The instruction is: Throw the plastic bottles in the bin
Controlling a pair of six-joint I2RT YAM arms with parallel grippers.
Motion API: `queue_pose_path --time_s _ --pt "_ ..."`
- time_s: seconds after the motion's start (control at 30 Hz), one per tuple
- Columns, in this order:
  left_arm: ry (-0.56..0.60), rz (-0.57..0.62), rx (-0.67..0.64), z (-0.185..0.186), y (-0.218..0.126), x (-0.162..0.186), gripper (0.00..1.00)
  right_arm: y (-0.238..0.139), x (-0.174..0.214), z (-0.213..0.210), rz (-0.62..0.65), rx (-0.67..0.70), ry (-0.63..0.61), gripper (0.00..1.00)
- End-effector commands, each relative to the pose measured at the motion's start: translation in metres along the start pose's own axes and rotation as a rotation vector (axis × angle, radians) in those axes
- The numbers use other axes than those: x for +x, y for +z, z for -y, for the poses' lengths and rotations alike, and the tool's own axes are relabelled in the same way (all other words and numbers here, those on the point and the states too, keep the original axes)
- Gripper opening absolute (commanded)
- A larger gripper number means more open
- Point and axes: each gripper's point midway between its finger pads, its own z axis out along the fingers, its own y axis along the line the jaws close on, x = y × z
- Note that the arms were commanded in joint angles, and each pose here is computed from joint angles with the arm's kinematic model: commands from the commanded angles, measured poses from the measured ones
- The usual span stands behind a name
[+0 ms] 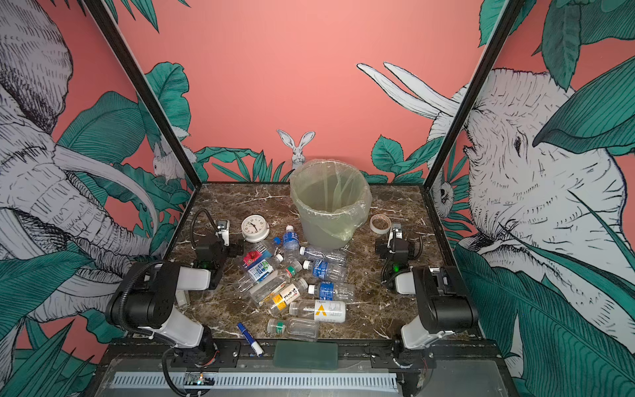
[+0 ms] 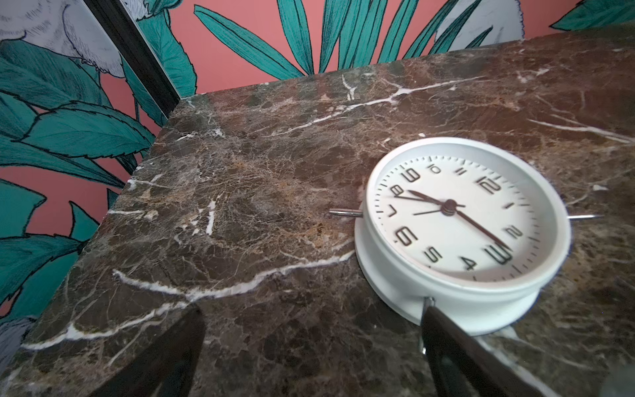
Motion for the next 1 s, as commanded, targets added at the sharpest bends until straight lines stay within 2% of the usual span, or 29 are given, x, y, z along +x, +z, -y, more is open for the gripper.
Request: queue_pose_path --time_s 0.0,0.8,0.97 --pt "-0.013 0.030 -0.017 -0.005 -0.001 -0.013 1.00 0.001 -0.014 0.000 0.044 -0.002 0.011 0.99" --pt "-0.013 0.034 -0.017 -0.005 -0.001 -0.014 1.00 0.001 -0.014 0.000 0.043 -0.004 0.014 0.99" --pt "-0.040 0.047 -0.106 -0.022 -0.009 -0.022 1.00 -0.006 -0.020 0.014 0.056 0.062 0.042 0.99"
